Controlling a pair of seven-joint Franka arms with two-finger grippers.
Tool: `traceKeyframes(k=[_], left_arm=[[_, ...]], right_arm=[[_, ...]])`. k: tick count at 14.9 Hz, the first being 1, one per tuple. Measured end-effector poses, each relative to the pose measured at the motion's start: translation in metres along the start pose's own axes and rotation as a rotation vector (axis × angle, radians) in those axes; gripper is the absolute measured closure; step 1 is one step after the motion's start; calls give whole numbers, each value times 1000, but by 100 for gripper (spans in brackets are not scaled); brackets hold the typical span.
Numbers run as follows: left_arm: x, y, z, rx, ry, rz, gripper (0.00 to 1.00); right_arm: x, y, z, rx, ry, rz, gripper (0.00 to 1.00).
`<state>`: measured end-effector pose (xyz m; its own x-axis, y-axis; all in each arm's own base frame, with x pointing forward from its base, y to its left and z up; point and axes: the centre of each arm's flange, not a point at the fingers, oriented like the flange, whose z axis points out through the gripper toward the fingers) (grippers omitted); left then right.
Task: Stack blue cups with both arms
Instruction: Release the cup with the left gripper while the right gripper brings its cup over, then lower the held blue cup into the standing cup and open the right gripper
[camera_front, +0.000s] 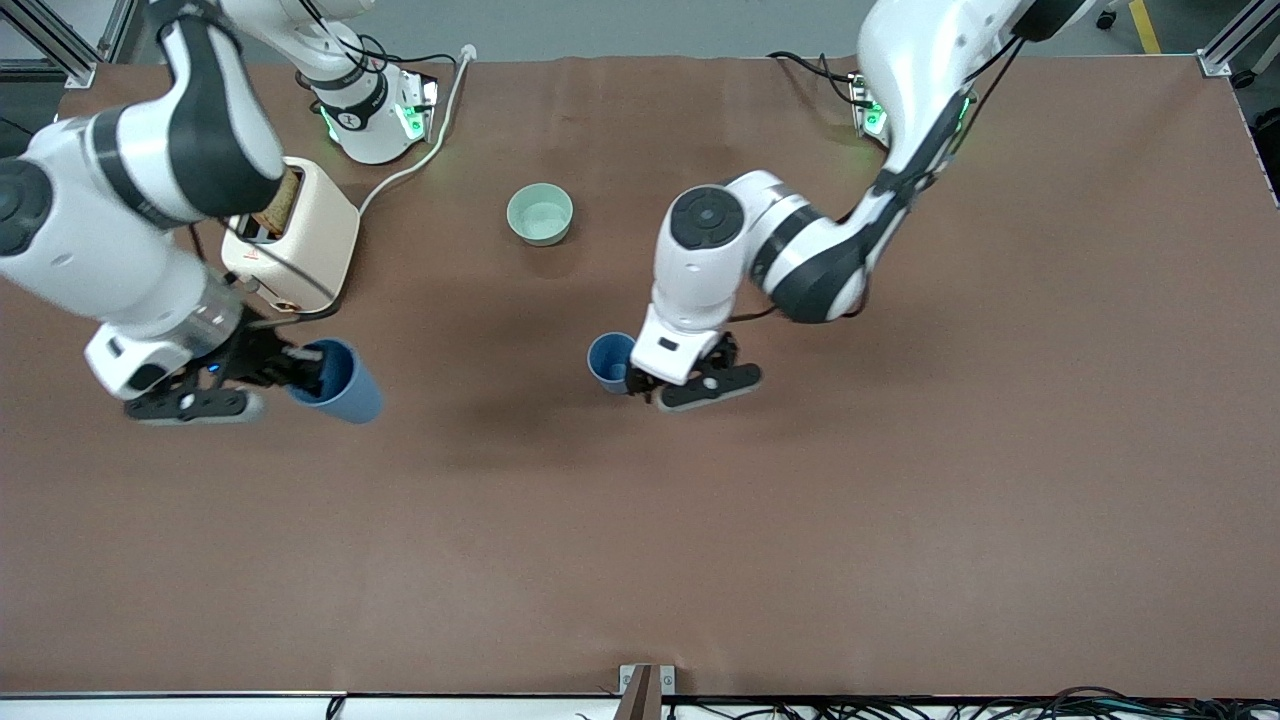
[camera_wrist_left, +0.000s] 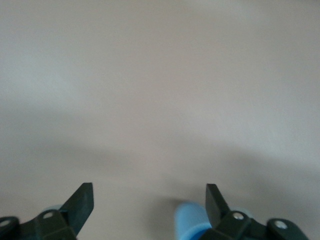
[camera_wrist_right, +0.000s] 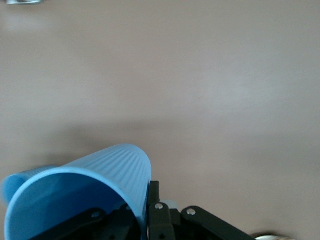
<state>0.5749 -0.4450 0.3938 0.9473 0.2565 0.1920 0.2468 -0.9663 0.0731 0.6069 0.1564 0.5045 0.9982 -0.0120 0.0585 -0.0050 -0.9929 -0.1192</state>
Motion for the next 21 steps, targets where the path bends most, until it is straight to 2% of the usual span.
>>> traceKeyframes(k=[4,7,9,12,17,21], left_arm=[[88,-100,-107,77,60,105,0],[124,-167,-167,23,32,149,0],[137,-209,-194,-1,-6,172,0],[141,-252,-224,-12,-52,220,0],[120,-293,-241,24,-175,240,0],[118,-319,-259,40,-178,214,0]], right_arm=[[-37,-105,6,22,0,56,96],[-55,-154,16,47,28,75,96],[-59,-172,36,53,28,81,96],[-62,-187,74,40,1,70,96],[-63,-201,114,38,-3,56,96],[-75,-218,140,24,-30,27,96]])
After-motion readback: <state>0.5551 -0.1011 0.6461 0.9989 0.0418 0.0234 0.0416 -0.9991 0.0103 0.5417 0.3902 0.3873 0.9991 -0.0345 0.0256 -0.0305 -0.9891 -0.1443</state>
